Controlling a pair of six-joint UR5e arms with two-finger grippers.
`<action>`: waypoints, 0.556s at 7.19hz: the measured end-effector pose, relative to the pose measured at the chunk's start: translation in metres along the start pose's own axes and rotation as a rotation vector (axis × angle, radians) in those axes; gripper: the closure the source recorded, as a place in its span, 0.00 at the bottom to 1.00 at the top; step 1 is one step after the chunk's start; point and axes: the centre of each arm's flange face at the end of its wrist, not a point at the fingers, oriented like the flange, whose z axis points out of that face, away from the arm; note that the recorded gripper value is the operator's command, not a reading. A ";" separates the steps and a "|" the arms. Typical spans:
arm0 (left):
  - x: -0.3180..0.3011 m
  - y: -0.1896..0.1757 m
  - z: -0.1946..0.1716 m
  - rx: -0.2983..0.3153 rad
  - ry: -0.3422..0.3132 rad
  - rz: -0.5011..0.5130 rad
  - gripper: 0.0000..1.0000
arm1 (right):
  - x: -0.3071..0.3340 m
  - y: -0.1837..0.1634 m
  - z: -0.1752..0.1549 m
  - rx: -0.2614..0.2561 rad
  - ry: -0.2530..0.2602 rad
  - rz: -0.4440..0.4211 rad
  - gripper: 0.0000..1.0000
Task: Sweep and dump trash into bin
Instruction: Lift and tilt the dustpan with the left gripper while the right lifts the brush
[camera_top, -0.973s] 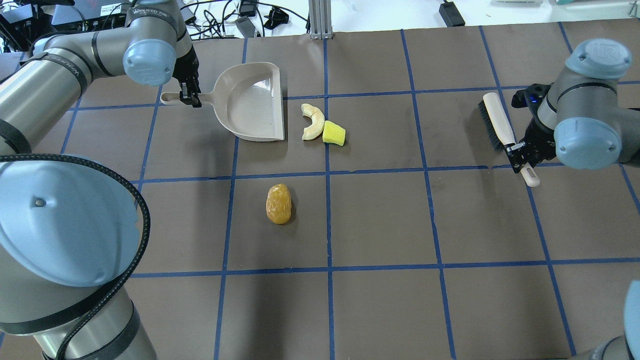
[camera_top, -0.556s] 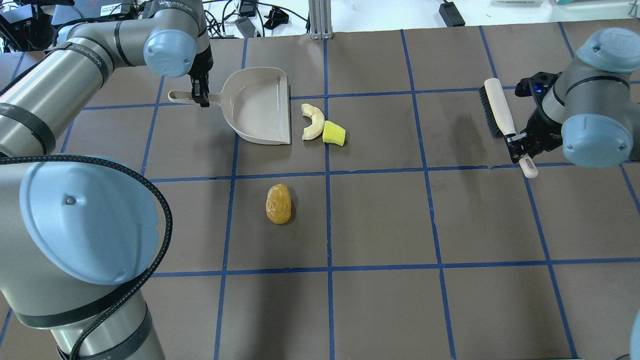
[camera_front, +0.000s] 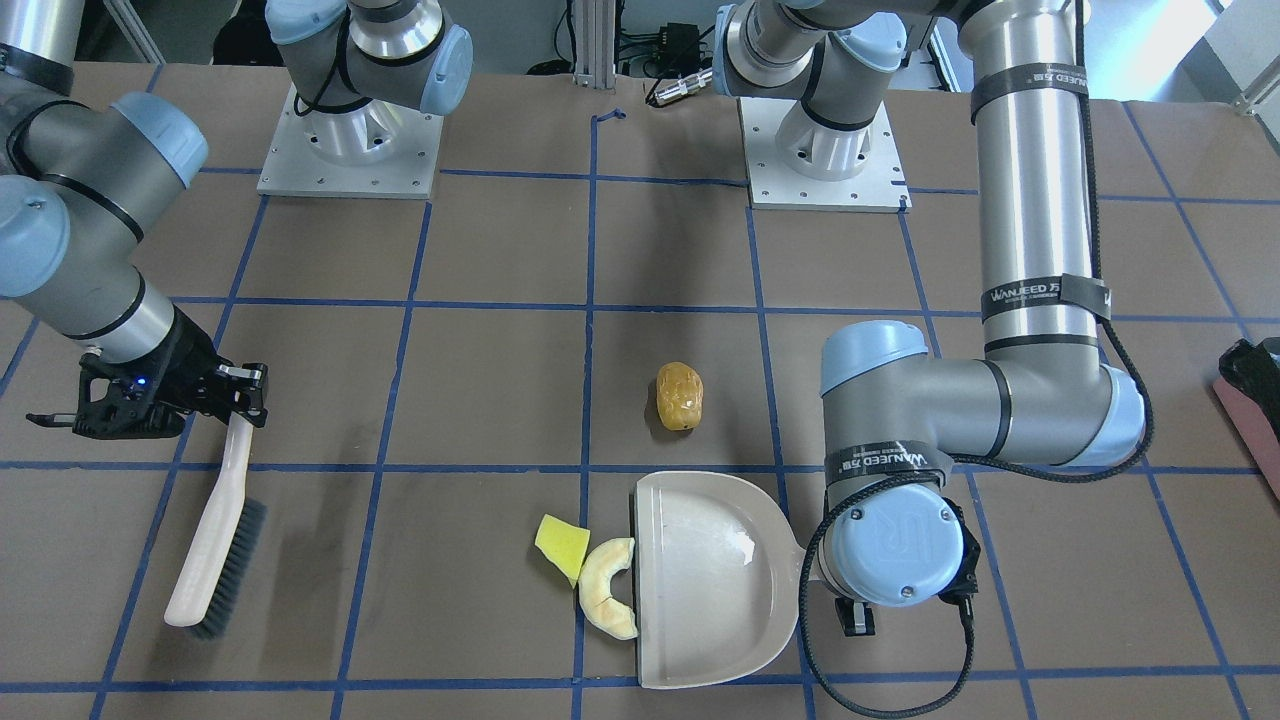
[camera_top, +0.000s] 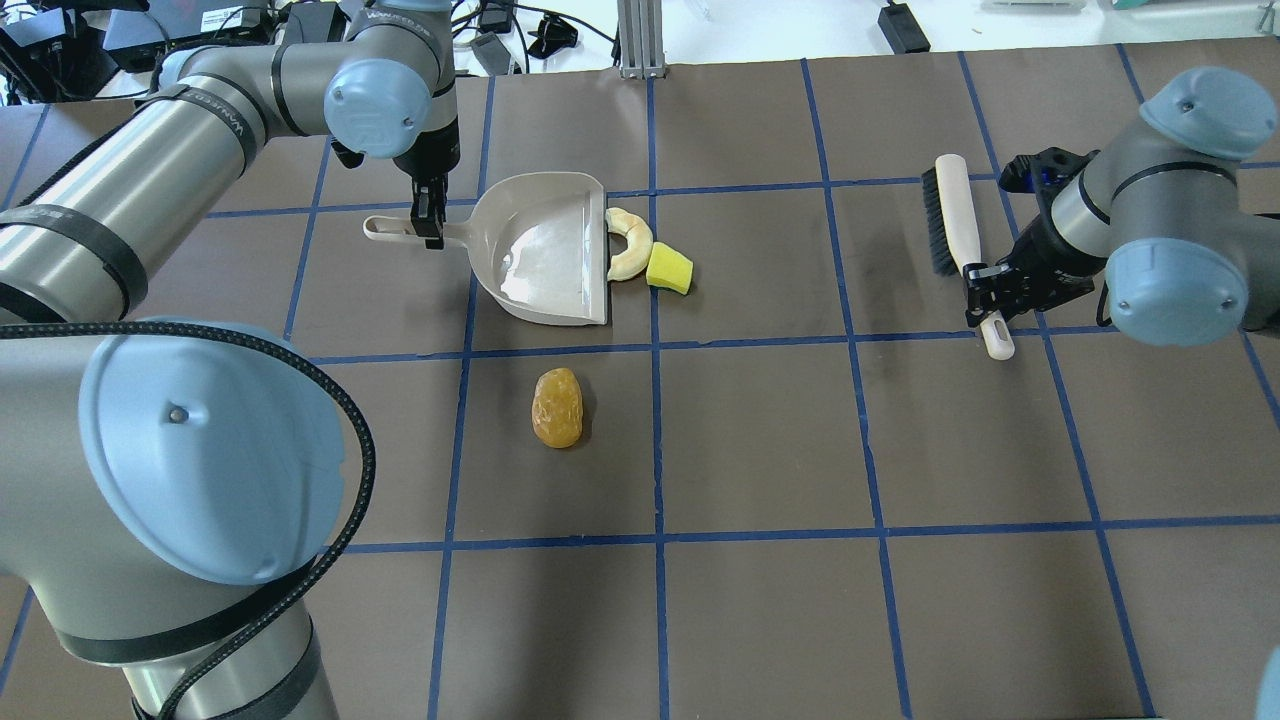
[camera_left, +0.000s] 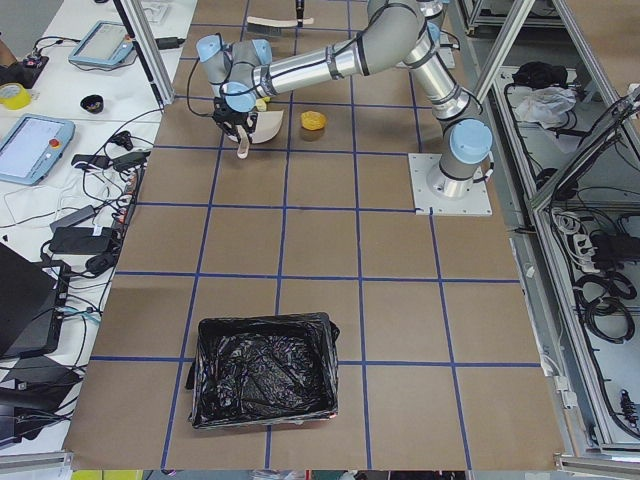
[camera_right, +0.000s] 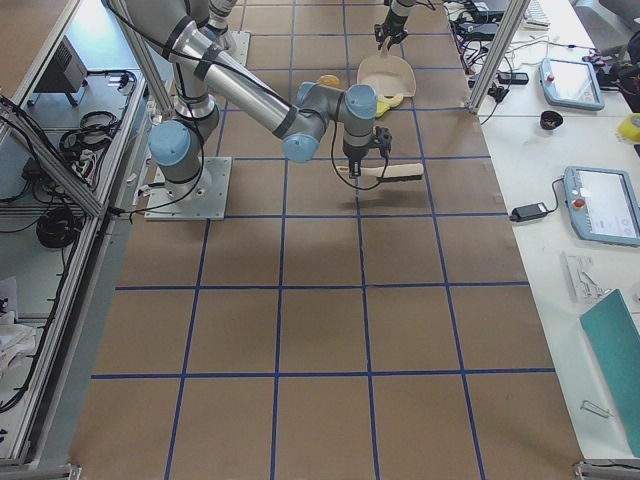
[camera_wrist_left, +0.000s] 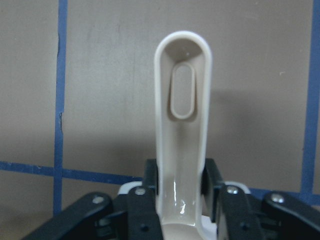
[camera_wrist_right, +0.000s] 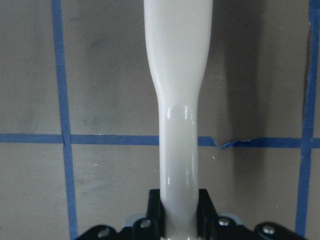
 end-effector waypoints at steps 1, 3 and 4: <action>-0.002 0.001 -0.001 0.006 0.000 0.002 1.00 | -0.018 -0.003 -0.001 -0.001 -0.002 0.012 1.00; -0.005 -0.003 -0.013 0.017 0.016 0.002 1.00 | -0.064 -0.008 -0.009 -0.043 0.007 -0.005 1.00; -0.006 -0.005 -0.016 0.031 0.022 -0.001 1.00 | -0.092 -0.012 -0.015 -0.079 0.029 -0.025 1.00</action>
